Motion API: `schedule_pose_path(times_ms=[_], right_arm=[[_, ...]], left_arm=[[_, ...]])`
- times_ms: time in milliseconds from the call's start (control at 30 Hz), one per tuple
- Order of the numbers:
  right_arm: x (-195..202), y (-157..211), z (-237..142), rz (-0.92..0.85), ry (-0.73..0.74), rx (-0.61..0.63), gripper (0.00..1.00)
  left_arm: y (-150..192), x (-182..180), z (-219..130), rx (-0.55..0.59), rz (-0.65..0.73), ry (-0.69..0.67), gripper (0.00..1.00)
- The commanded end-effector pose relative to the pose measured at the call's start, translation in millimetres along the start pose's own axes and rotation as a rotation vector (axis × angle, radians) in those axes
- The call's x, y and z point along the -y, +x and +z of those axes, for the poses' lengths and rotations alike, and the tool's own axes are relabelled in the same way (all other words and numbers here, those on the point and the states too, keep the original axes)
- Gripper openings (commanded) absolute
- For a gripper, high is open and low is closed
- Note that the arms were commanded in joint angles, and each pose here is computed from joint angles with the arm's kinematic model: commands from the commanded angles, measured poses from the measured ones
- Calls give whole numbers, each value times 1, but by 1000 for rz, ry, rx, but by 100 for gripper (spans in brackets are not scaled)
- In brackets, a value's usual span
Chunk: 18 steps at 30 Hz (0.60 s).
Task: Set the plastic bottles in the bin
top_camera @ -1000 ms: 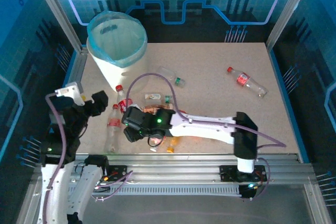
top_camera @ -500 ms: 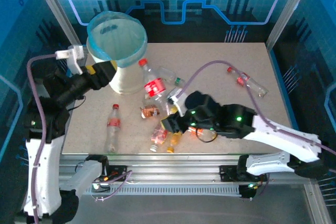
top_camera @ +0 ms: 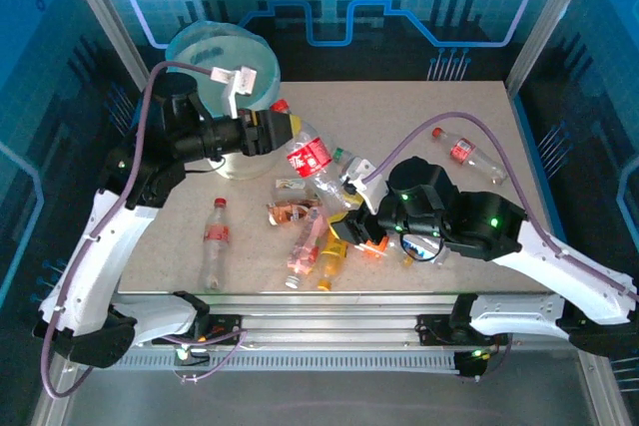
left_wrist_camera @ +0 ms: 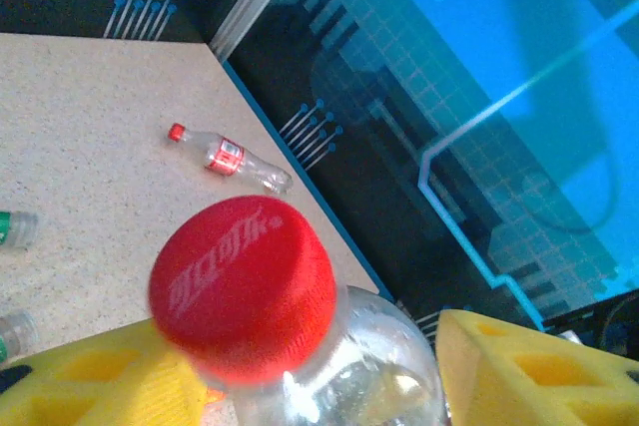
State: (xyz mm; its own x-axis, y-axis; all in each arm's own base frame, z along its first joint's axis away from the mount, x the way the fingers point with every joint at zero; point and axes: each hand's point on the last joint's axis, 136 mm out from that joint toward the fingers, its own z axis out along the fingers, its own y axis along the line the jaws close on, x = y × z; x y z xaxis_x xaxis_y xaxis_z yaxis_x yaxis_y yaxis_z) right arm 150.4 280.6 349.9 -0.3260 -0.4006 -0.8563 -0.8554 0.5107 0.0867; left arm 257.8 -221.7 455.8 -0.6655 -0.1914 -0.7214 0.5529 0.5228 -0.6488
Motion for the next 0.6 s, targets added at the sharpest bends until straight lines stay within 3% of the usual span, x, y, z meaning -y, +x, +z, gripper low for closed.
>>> schedule_pose_path(times_ms=[0, 333, 567], right_arm=[[-6, 0, -3, -16, -42, 18, 50], [-9, 8, 1, -1, -66, -5, 51], [-14, 8, 4, -13, -95, -17, 51]], left_arm=[[4, -2, 0, -3, 21, -18, 54], [1, -9, -7, 37, 46, -78, 40], [-4, -13, -11, 75, 75, -108, 52]])
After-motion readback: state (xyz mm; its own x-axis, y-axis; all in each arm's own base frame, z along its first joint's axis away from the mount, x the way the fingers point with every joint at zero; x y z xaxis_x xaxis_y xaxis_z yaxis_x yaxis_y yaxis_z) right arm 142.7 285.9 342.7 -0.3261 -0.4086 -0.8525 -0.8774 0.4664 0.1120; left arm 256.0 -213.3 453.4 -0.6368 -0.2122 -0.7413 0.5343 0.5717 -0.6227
